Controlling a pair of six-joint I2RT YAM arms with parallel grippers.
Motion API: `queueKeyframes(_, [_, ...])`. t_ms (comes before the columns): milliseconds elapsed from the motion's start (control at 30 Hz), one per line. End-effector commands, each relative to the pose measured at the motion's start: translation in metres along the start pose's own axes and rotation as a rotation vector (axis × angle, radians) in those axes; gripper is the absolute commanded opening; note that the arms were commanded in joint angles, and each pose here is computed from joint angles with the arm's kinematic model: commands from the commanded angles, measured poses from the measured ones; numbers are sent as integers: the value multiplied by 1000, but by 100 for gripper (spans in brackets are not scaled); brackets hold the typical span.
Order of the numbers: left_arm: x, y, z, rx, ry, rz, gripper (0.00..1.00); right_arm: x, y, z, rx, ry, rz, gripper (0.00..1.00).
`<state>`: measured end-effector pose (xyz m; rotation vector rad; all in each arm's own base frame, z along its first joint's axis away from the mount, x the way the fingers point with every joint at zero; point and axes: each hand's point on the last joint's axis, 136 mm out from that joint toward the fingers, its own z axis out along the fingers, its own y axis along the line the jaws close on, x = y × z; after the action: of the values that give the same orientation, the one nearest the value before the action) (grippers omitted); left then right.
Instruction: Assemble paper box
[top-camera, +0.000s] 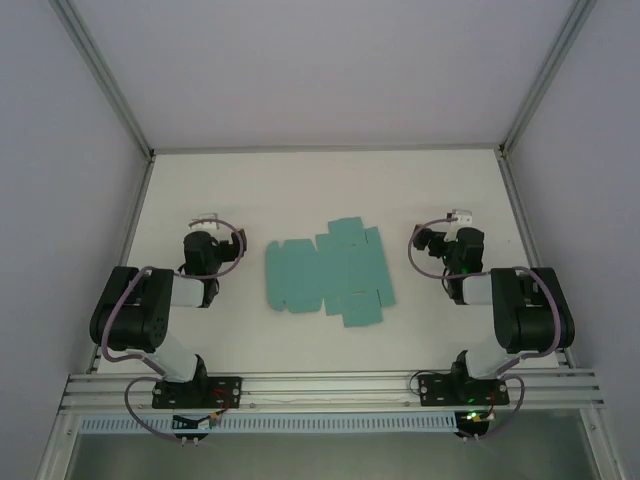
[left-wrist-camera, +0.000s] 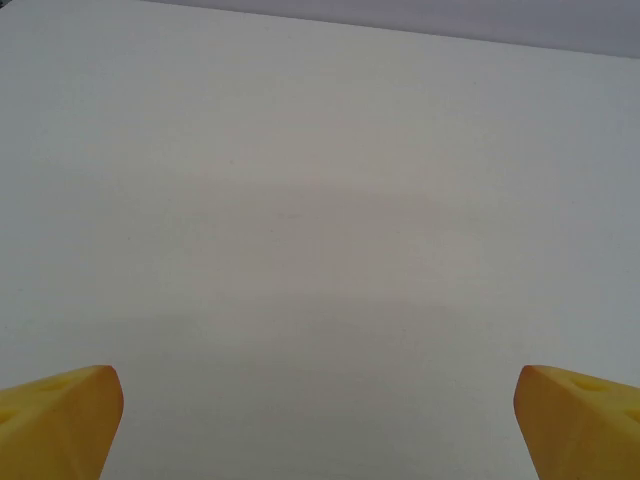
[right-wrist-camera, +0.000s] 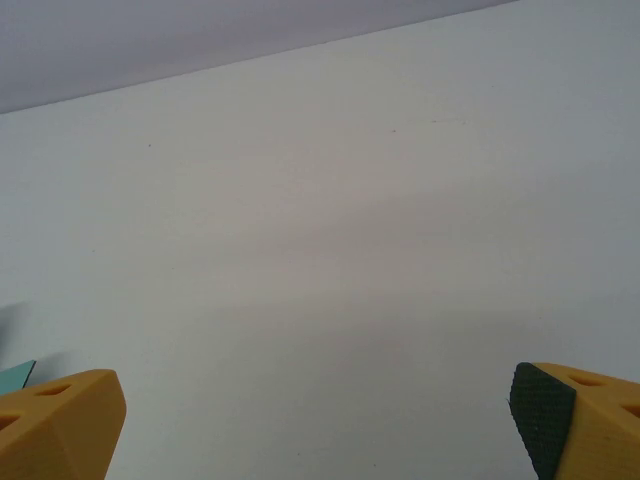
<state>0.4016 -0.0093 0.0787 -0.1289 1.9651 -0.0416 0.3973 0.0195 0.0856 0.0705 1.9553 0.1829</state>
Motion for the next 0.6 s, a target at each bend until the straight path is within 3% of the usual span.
queueKeyframes(0, [-3, 0, 0, 10, 0, 4, 100, -10, 3, -1, -15, -38, 0, 100])
queueKeyframes(567, [-3, 0, 1, 8, 3, 3, 100, -11, 3, -1, -15, -37, 1, 100])
